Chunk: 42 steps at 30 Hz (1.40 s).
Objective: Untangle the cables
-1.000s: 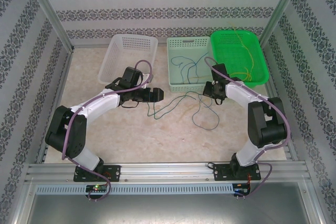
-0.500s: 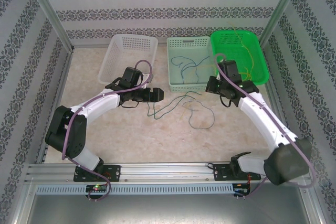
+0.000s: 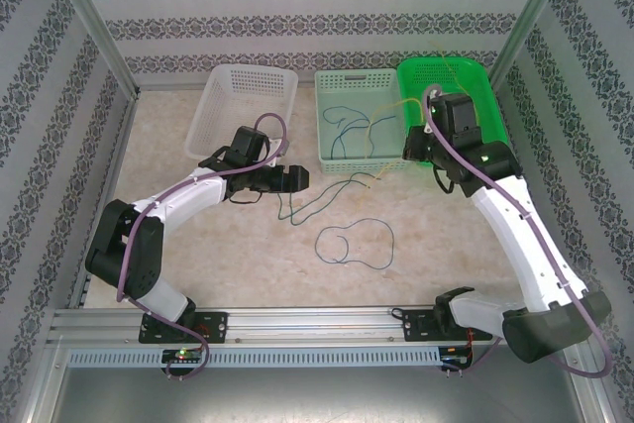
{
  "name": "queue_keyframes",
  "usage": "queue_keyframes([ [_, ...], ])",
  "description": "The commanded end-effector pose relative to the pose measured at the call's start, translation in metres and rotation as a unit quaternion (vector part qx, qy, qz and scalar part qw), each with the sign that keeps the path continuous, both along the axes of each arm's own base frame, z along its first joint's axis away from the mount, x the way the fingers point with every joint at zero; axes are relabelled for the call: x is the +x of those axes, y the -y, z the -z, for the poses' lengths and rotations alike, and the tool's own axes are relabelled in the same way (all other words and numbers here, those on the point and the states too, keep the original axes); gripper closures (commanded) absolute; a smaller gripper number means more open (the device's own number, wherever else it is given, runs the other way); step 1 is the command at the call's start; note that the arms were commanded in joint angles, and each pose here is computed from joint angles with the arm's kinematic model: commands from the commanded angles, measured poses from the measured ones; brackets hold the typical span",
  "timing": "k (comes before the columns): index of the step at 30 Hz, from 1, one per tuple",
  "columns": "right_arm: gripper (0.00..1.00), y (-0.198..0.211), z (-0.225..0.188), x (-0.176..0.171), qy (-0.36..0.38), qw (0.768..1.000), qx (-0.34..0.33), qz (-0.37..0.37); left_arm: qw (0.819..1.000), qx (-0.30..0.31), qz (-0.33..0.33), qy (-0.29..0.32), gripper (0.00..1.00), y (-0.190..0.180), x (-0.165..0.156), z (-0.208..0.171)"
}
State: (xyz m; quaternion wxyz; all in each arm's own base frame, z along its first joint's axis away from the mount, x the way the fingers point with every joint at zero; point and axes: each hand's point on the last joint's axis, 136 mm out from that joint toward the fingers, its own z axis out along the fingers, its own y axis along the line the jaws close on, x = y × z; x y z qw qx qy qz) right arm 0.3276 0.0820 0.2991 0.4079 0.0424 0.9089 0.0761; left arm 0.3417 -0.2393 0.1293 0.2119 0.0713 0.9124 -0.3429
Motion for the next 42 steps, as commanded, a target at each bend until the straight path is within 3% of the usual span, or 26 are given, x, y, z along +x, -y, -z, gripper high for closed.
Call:
queue_keyframes([
  [1, 1.00, 0.033, -0.020, -0.002, 0.034, 0.995, -0.085, 0.050, 1.000, -0.019, 0.007, 0.020, 0.14, 0.012, 0.008, -0.013],
  [6, 1.00, 0.054, -0.045, 0.012, 0.092, 0.987, -0.090, 0.093, 1.000, -0.021, 0.009, 0.020, 0.14, 0.016, 0.008, -0.013],
  [13, 1.00, 0.104, -0.040, 0.061, 0.045, 0.974, -0.190, 0.115, 1.000, -0.018, 0.010, 0.018, 0.14, 0.015, 0.007, -0.012],
  [18, 1.00, 0.137, -0.051, 0.100, 0.052, 0.967, -0.207, 0.143, 1.000, -0.015, 0.006, 0.017, 0.14, 0.013, 0.006, -0.010],
  [27, 1.00, 0.155, -0.062, 0.158, 0.048, 0.950, -0.273, 0.144, 1.000, -0.009, 0.001, 0.014, 0.14, 0.012, 0.007, -0.006],
  [33, 1.00, 0.161, -0.045, 0.186, 0.045, 0.943, -0.291, 0.153, 1.000, -0.008, 0.000, 0.009, 0.14, 0.013, 0.009, -0.003],
  [42, 0.99, 0.166, 0.033, 0.228, -0.030, 0.951, -0.272, 0.144, 1.000, -0.004, 0.000, 0.005, 0.14, 0.014, 0.011, 0.000],
])
